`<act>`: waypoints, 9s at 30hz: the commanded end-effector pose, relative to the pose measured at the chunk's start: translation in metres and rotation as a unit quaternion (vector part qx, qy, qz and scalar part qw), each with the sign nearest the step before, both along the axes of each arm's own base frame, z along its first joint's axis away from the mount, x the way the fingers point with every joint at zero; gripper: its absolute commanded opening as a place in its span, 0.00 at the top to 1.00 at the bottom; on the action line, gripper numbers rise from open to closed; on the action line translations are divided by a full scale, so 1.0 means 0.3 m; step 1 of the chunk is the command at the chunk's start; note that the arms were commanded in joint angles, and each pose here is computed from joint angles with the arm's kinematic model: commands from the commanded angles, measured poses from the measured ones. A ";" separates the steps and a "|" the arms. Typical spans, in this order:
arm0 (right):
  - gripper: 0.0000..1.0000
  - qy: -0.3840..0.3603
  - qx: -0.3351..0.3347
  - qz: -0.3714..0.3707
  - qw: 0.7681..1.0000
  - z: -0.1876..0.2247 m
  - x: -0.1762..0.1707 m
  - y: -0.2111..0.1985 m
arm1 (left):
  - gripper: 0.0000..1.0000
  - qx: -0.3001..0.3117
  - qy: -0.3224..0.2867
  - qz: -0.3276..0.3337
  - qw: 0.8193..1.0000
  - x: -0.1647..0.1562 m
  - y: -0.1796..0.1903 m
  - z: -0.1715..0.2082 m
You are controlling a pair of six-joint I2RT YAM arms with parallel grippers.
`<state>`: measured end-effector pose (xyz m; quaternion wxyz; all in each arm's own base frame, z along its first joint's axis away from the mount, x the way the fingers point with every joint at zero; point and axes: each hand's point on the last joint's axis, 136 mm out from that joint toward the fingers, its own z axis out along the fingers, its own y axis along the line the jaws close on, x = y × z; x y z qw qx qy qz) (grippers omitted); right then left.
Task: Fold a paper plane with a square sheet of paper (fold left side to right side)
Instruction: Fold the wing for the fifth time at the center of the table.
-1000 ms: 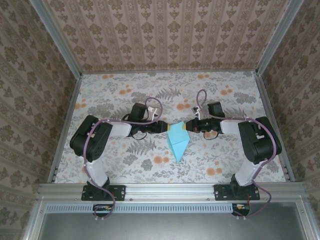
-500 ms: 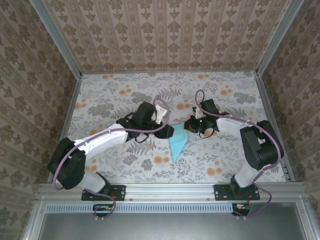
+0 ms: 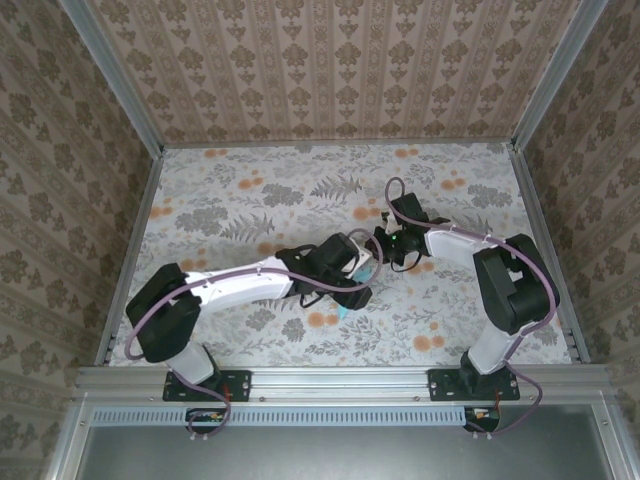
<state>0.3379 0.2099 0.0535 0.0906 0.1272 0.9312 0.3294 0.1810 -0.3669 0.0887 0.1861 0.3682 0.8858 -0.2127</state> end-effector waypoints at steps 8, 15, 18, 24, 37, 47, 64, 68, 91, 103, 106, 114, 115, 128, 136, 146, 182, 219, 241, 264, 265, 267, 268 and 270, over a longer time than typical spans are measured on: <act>1.00 0.009 -0.004 -0.008 1.000 0.003 0.010 0.006 | 0.32 0.113 -0.036 0.042 0.992 0.031 0.022 -0.072; 1.00 0.012 -0.006 -0.009 1.000 -0.004 0.007 0.004 | 0.43 0.144 -0.043 0.042 0.988 0.026 0.021 -0.097; 1.00 0.012 -0.007 -0.008 1.000 -0.006 0.006 0.003 | 0.53 0.148 -0.042 0.043 0.987 0.026 0.026 -0.105; 1.00 0.014 -0.011 -0.008 1.000 -0.012 0.002 -0.001 | 0.72 0.146 -0.035 0.041 0.988 0.021 0.021 -0.116; 1.00 0.005 -0.017 0.008 1.000 -0.006 0.000 -0.002 | 0.95 0.125 -0.020 0.042 0.991 0.017 0.014 -0.118; 0.79 -0.027 -0.026 0.012 0.999 0.033 0.021 -0.018 | 1.00 0.032 0.030 0.058 0.997 0.034 -0.003 -0.080; 0.28 -0.154 -0.051 0.000 0.987 0.156 -0.021 -0.142 | 1.00 -0.160 0.151 0.099 0.970 0.080 -0.042 -0.032; 0.29 -0.160 -0.028 -0.001 0.987 0.142 -0.033 -0.125 | 1.00 -0.202 0.172 0.115 0.957 0.100 -0.045 -0.024; 0.31 -0.180 0.007 0.046 0.983 0.042 -0.115 -0.039 | 1.00 -0.343 0.255 0.181 0.886 0.171 0.027 -0.063; 0.31 -0.181 0.007 0.058 0.982 0.025 -0.105 0.016 | 1.00 -0.370 0.272 0.210 0.863 0.191 0.066 -0.105; 0.32 -0.180 0.012 0.056 0.982 0.020 -0.094 0.034 | 1.00 -0.370 0.272 0.213 0.862 0.193 0.075 -0.111; 0.36 -0.185 0.040 0.038 0.981 0.021 -0.025 0.104 | 1.00 -0.370 0.275 0.217 0.860 0.191 0.082 -0.114; 0.37 -0.183 0.041 0.034 0.982 0.015 -0.015 0.107 | 1.00 -0.371 0.274 0.218 0.860 0.191 0.083 -0.115; 0.47 -0.144 0.029 0.013 0.989 -0.071 0.026 0.121 | 1.00 -0.372 0.273 0.229 0.857 0.197 0.097 -0.125; 0.52 -0.116 0.010 0.018 0.993 -0.118 0.012 0.122 | 1.00 -0.371 0.274 0.227 0.858 0.197 0.094 -0.123; 0.55 -0.102 -0.001 0.017 0.995 -0.152 0.001 0.113 | 0.84 -0.370 0.262 0.224 0.863 0.205 0.110 -0.085; 0.55 -0.100 -0.001 0.019 0.995 -0.148 -0.003 0.113 | 0.76 -0.352 0.273 0.229 0.866 0.332 0.101 -0.123; 0.00 -0.111 0.021 -0.023 0.993 0.017 0.143 0.120 | 1.00 -0.340 0.240 0.215 0.883 0.394 0.145 -0.126; 0.00 -0.104 0.027 -0.011 0.994 -0.005 0.213 0.170 | 1.00 -0.341 0.242 0.216 0.882 0.396 0.145 -0.126; 0.00 -0.021 -0.048 0.018 0.998 -0.128 0.157 0.152 | 1.00 -0.344 0.234 0.210 0.885 0.410 0.151 -0.107; 0.00 -0.014 -0.061 0.022 0.998 -0.138 0.150 0.147 | 1.00 -0.342 0.234 0.210 0.885 0.412 0.154 -0.106; 0.00 -0.003 -0.079 0.029 0.996 -0.155 0.139 0.139 | 1.00 -0.340 0.231 0.208 0.887 0.416 0.156 -0.102; 0.00 0.003 -0.086 0.031 0.996 -0.164 0.135 0.136 | 1.00 -0.339 0.231 0.207 0.888 0.418 0.155 -0.101; 0.00 0.009 -0.093 0.034 0.995 -0.178 0.133 0.133 | 1.00 -0.336 0.229 0.205 0.890 0.421 0.155 -0.098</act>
